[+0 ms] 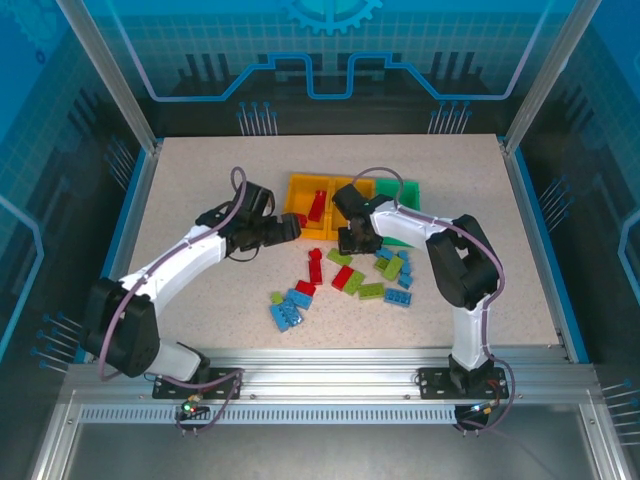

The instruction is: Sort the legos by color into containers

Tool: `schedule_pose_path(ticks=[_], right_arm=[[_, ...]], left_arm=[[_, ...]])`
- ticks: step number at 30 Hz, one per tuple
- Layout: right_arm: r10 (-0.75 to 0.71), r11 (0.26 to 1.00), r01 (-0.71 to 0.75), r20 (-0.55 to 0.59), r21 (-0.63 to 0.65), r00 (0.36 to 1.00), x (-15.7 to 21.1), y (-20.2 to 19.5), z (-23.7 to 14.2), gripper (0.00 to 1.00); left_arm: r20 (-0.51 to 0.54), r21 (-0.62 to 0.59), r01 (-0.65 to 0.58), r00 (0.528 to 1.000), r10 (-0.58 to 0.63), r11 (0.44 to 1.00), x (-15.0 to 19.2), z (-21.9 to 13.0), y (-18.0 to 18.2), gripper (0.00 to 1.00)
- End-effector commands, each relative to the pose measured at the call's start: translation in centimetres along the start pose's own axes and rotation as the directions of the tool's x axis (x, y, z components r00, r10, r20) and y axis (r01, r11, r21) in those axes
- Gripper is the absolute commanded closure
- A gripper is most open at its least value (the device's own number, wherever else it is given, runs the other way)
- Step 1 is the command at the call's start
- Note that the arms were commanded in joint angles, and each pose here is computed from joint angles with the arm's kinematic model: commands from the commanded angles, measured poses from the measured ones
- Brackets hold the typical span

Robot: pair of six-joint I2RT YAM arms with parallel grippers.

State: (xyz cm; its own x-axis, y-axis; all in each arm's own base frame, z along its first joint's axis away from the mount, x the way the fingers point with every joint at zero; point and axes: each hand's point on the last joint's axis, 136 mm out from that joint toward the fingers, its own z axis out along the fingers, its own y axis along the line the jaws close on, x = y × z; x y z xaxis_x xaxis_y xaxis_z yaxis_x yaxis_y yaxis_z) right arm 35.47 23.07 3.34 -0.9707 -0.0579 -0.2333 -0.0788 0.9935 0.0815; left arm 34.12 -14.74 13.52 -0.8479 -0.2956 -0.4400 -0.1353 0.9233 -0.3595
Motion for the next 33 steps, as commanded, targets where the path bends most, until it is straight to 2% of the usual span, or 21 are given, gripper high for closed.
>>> schedule_pose_path(ticks=[1,7,13,18,25,28,30,33], right_arm=[[-0.018,1.000,0.018,0.002,0.011,1.000,-0.1,0.5,-0.8,0.63],[-0.046,0.998,0.048,0.072,-0.028,0.996,-0.9,0.9,-5.2,0.69],[-0.037,0.998,0.044,0.155,-0.038,0.987,-4.3,0.2,-8.2,0.68],[-0.041,0.999,0.046,0.155,-0.024,0.987,-7.6,-0.2,-7.1,0.68],[-0.029,1.000,0.029,0.110,0.001,0.994,-10.6,-0.6,-4.1,0.65],[-0.015,1.000,0.014,0.104,0.007,0.994,-11.5,-0.8,-3.4,0.64],[-0.009,1.000,0.008,0.097,0.008,0.995,-11.9,-1.0,-3.2,0.62],[-0.010,1.000,0.010,0.091,-0.004,0.996,-12.0,-0.8,-3.2,0.52]], left_arm=[[-0.001,-0.043,0.022,1.000,-0.022,0.999,1.1,-0.5,1.4,0.01],[-0.017,-0.047,0.034,0.999,-0.035,0.998,2.2,-0.7,2.1,0.01],[-0.094,-0.033,0.017,0.995,-0.020,0.999,4.6,0.3,1.0,0.01],[-0.141,-0.016,-0.042,0.989,0.039,0.999,6.5,1.3,-1.4,0.02],[-0.247,-0.044,-0.156,0.959,0.141,0.987,9.0,3.0,-4.1,0.09],[-0.278,-0.050,-0.169,0.949,0.149,0.984,9.9,3.9,-4.9,0.12],[-0.293,-0.056,-0.167,0.945,0.144,0.984,10.3,4.6,-5.3,0.14],[-0.320,-0.079,-0.167,0.938,0.134,0.983,10.8,5.5,-5.4,0.17]])
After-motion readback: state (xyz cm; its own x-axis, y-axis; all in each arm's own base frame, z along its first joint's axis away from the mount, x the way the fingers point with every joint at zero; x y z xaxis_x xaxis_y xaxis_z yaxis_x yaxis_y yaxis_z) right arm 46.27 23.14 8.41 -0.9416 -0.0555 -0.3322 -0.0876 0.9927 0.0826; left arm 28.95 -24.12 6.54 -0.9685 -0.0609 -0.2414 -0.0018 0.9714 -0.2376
